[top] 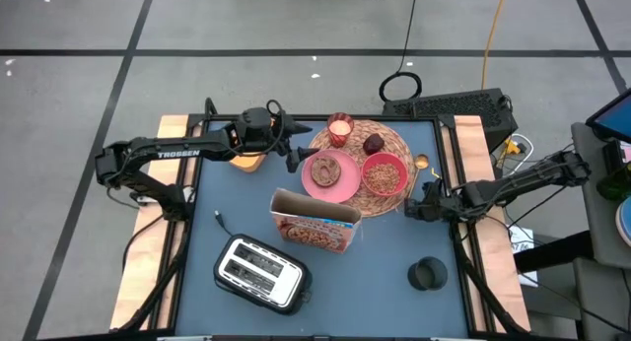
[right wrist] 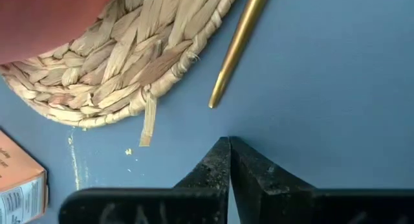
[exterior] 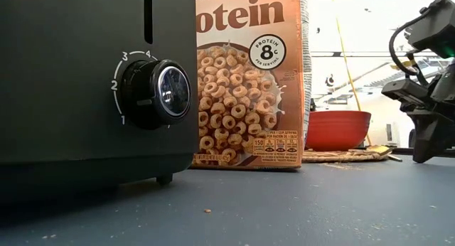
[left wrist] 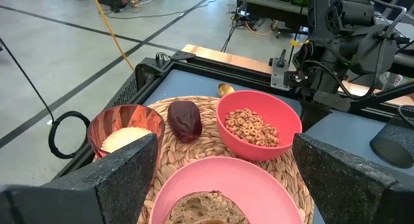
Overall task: Arrange a breakfast setting
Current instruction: Put the spoon to the right of the tablemat
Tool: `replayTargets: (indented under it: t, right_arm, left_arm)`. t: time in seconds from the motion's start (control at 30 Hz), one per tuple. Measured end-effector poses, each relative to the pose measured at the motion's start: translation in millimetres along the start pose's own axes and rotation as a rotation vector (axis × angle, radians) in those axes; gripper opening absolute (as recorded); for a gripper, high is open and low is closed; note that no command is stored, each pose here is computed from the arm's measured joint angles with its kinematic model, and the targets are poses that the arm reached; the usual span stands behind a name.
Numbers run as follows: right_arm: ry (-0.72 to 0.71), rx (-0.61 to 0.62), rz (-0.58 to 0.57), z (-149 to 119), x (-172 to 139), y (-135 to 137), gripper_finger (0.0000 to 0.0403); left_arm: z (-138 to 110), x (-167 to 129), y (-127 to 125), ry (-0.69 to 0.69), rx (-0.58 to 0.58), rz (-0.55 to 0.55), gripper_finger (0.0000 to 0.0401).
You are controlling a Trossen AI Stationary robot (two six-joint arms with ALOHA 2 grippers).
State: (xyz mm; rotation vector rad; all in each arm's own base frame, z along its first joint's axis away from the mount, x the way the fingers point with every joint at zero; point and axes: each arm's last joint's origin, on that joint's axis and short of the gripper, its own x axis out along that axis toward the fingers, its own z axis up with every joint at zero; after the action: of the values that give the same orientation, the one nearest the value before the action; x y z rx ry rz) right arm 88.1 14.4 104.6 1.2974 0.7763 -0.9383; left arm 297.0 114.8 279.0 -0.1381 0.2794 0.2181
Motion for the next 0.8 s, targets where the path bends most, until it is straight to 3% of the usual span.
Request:
replayTargets:
  t: [0.27,0.43,0.8]
  right_arm:
    - [-0.022,-0.049,0.13,0,-3,10,0.0002]
    - [-0.119,-0.086,0.2,2,-5,16,0.0002]
    - [-0.179,-0.112,0.133,4,-2,11,0.0001]
  left_arm:
    - [-2,0,0,0.021,-0.003,0.001,0.0363]
    - [-2,0,0,0.021,-0.003,0.001,0.0363]
    - [-2,0,0,0.021,-0.004,0.002,0.0363]
